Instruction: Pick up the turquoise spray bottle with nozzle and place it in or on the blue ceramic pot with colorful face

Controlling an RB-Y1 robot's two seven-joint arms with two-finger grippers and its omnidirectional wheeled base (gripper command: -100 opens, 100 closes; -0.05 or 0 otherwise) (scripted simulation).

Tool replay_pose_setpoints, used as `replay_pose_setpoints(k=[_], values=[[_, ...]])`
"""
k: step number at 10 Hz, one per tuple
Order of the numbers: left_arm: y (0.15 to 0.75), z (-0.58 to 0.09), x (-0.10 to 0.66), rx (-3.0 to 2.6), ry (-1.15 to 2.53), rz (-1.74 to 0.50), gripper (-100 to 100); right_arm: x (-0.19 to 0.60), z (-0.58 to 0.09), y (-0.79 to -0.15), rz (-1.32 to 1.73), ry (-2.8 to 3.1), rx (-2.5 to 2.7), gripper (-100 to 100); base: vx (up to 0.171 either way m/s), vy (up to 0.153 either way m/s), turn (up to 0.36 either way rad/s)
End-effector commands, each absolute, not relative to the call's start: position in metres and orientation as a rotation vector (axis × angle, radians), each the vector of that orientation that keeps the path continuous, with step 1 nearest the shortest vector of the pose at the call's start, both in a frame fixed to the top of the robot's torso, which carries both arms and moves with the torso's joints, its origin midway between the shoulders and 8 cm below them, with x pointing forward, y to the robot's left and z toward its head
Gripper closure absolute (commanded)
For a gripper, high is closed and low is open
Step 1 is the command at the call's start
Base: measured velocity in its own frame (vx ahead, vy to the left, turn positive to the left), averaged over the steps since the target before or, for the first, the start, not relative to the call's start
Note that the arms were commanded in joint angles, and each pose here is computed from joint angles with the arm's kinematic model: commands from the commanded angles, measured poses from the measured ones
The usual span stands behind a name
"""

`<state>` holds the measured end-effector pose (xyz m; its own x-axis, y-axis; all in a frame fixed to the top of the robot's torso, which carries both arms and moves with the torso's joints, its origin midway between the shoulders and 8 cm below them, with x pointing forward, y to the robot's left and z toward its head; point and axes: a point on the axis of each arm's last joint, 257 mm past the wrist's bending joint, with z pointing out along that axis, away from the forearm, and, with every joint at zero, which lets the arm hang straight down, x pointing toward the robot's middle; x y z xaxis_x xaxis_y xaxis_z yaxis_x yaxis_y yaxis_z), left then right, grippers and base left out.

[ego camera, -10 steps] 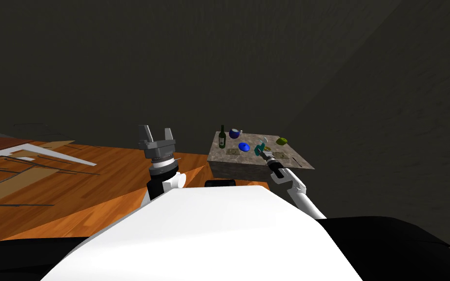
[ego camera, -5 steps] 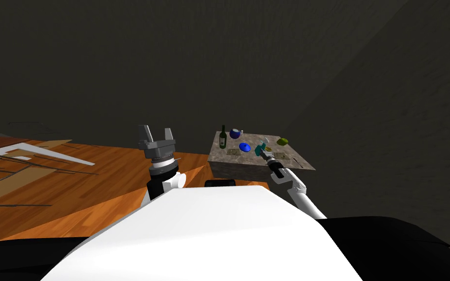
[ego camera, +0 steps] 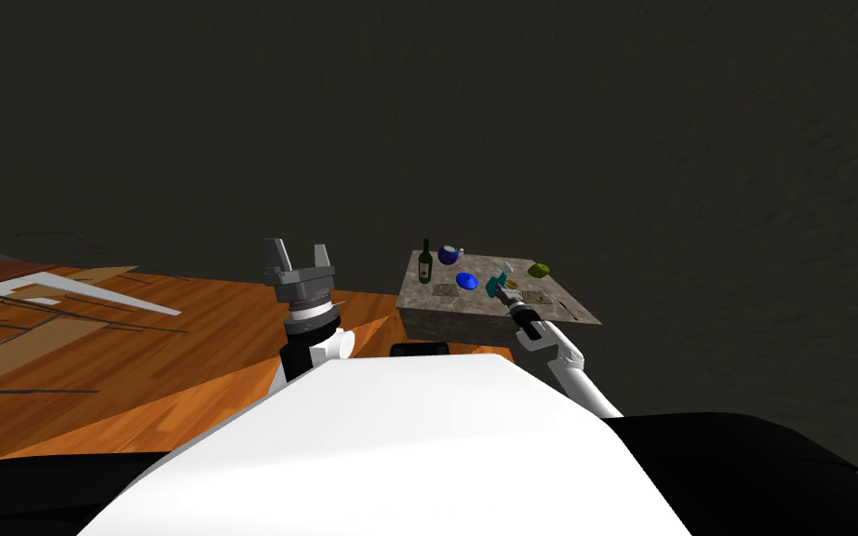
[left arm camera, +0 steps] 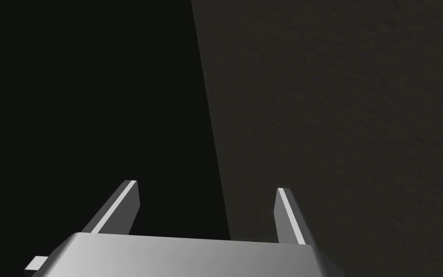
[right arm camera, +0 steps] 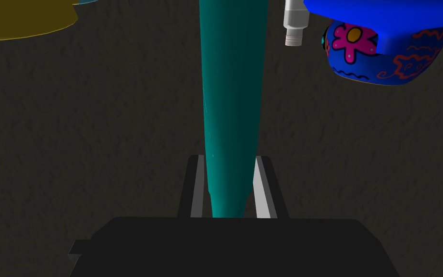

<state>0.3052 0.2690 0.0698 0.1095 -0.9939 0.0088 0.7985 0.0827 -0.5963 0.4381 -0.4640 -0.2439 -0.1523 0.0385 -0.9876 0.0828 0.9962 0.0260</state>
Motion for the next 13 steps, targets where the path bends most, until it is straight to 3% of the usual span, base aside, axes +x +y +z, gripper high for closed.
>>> replay_pose_setpoints(k=[1,2,13], values=[[0.269,0.07,0.305,-0.526,0.459,-1.41,0,0.438,-0.244,-0.464,-0.039,1.724,0.091,0,0.0,0.0,0.0],[0.269,0.07,0.305,-0.526,0.459,-1.41,0,0.435,-0.245,-0.486,-0.069,1.736,0.131,100,-0.06,0.092,0.058],[0.269,0.07,0.305,-0.526,0.459,-1.41,0,0.404,-0.224,-0.629,-0.256,1.746,0.392,100,-0.093,0.208,0.041]])
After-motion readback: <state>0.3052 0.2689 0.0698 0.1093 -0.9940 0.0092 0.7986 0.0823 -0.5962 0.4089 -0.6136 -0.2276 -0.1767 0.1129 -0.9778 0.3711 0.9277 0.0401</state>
